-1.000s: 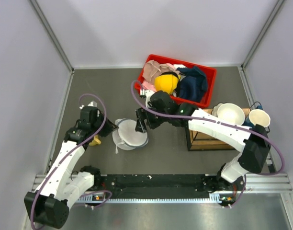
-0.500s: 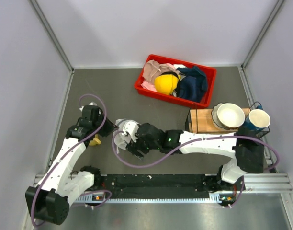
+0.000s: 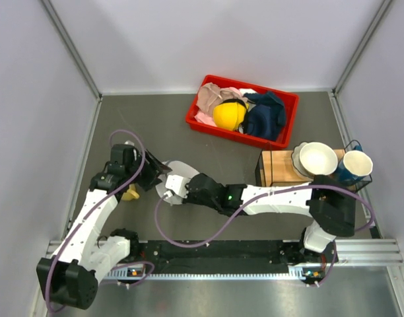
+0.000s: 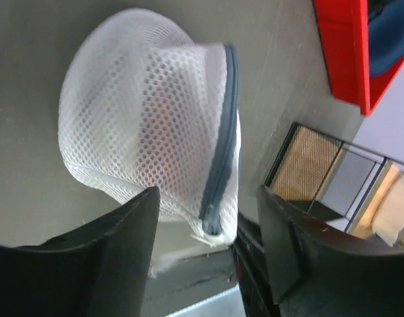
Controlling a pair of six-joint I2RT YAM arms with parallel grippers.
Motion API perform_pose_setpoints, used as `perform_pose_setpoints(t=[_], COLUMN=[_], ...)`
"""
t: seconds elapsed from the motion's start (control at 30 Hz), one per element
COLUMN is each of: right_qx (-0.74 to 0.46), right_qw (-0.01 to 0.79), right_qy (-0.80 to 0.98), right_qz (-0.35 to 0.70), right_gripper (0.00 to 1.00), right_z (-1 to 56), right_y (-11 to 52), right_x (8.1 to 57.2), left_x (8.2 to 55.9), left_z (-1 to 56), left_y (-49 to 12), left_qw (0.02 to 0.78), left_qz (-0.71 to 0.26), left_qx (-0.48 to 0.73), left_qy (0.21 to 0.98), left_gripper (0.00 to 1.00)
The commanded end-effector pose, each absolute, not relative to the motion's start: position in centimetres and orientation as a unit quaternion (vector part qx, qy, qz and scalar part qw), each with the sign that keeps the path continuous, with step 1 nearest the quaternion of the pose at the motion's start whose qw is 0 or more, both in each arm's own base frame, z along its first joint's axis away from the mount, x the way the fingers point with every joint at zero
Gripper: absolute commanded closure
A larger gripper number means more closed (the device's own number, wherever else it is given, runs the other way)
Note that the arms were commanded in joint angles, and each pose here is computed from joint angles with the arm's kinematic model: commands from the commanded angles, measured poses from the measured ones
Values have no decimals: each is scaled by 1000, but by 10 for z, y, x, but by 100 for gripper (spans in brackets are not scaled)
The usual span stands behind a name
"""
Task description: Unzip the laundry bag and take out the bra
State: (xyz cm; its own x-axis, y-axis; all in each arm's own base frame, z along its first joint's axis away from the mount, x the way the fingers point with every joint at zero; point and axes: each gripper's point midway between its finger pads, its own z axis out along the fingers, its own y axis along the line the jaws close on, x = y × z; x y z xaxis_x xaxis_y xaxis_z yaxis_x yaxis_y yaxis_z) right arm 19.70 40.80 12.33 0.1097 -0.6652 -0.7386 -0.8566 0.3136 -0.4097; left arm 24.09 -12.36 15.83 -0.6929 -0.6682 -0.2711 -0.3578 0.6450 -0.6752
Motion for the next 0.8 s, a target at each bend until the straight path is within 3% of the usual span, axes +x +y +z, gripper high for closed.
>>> perform_pose_setpoints(t=[0.0, 0.13, 0.4, 0.43, 0.47, 0.57, 0.6, 0.67, 0.7, 0.77], right_qx=[-572, -579, -599, -600, -600, -569, -545, -490, -466, -434], right_qw=[543, 557, 547, 547, 547, 559, 570, 587, 578, 571], right_qy=[610, 586, 572, 571, 572, 592, 608, 641, 666, 692], right_qz=[82, 109, 120, 119, 118, 113, 93, 66, 68, 81], right_gripper=[100, 100, 100, 100, 100, 99, 96, 60, 32, 29], right_z=[153, 160, 160, 160, 160, 168, 173, 187, 187, 200], right_y=[403, 403, 405, 405, 404, 397, 388, 371, 365, 355], right_x=[228, 225, 219, 219, 219, 225, 233, 246, 245, 246], left_x=[232, 228, 234, 237, 241, 245, 246, 247, 246, 247], left_z=[179, 178, 166, 163, 163, 158, 160, 159, 159, 160], left_y=[-144, -152, -172, -173, -174, -172, -172, -170, -170, -169], left_qw=[217, 202, 172, 168, 174, 169, 171, 175, 176, 183], left_qz=[-361, -388, -444, -444, -446, -434, -432, -427, -426, -426], left_qx=[-275, -268, -247, -248, -242, -244, -243, -243, -245, -248], left_qy=[864, 859, 844, 844, 844, 851, 852, 853, 853, 850], left_gripper=[22, 16, 26, 31, 51, 94, 100, 100, 100, 100])
